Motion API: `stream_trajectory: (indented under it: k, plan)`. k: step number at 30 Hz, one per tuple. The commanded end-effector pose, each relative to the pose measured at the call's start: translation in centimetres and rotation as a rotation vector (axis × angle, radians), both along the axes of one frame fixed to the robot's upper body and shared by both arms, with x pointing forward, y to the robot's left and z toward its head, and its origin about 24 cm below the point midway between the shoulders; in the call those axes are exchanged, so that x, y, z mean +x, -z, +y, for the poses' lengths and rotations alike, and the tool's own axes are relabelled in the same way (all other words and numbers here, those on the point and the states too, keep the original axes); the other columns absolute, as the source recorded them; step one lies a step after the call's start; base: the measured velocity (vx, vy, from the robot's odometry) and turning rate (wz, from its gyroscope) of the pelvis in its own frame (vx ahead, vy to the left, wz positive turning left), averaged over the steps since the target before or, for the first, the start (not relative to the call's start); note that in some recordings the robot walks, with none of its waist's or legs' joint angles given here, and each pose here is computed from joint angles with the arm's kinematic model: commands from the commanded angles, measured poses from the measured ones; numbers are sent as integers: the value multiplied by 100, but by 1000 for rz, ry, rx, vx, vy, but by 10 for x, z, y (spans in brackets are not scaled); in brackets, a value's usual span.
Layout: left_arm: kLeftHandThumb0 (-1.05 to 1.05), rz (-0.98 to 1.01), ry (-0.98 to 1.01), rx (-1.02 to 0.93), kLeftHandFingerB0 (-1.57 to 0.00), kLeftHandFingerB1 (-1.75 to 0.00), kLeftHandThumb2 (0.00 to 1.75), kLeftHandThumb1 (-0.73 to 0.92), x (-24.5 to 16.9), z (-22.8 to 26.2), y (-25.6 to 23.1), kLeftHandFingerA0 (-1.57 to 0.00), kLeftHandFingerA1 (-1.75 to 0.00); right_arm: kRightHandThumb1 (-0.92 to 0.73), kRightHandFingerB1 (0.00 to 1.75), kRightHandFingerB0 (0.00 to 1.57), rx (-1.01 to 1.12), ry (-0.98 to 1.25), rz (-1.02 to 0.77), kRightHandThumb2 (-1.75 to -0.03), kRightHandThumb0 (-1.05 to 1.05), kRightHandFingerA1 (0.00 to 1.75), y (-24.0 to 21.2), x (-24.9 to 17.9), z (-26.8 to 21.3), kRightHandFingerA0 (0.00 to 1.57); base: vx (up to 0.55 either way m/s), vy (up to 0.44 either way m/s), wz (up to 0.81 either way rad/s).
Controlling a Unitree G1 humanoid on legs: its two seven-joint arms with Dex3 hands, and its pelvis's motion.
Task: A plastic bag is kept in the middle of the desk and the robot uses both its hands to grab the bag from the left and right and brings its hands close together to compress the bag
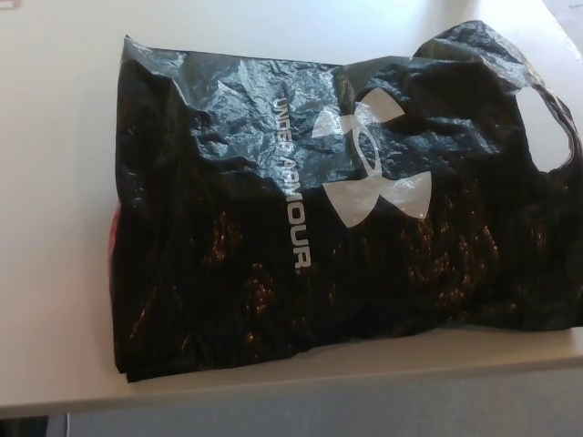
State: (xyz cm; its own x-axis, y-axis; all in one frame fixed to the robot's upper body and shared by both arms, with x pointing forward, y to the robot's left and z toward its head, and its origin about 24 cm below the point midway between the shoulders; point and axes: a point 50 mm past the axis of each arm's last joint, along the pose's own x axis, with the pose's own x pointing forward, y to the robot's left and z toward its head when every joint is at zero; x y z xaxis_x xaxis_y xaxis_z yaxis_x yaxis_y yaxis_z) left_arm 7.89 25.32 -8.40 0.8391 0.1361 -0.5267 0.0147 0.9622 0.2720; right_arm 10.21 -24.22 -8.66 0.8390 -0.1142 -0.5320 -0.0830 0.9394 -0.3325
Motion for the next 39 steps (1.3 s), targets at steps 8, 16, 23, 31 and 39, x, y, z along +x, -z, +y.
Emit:
stream_trajectory:
  k: [8, 16, 23, 31, 39]
  plan:
    - [-62, -874, 76, 47, -14, -25, 67, 90, -6, 1, -111, -28, -34, -92, 33, 18, -62, -112, -791, -72, -53, 35, -99, 3, 9, 16, 0, 0, 0]
    - [-63, -901, 70, 49, -13, -25, 67, 92, -8, 2, -115, -27, -33, -72, 48, 0, -64, -118, -873, -121, -28, 50, -104, -1, 11, 0, 0, 0, 0]
    - [-33, -960, 48, 66, 0, -48, 113, 58, -11, 0, -124, 0, -47, -72, 38, 0, -17, -56, -1026, -105, -60, 32, -118, -4, 11, 0, 0, 0, 0]
    - [-69, -1284, 67, 221, -9, -39, 97, 73, 19, 13, -183, -16, -44, -74, 41, 1, -136, 4, -1281, -109, -67, 43, -178, 13, -2, 2, 0, 0, 0]
    - [-73, -1569, 9, 400, -8, -39, 101, 75, 59, 41, -282, -15, -45, -75, 41, 7, -311, 97, -1616, -111, -63, 39, -270, 51, -18, 1, 0, 0, 0]
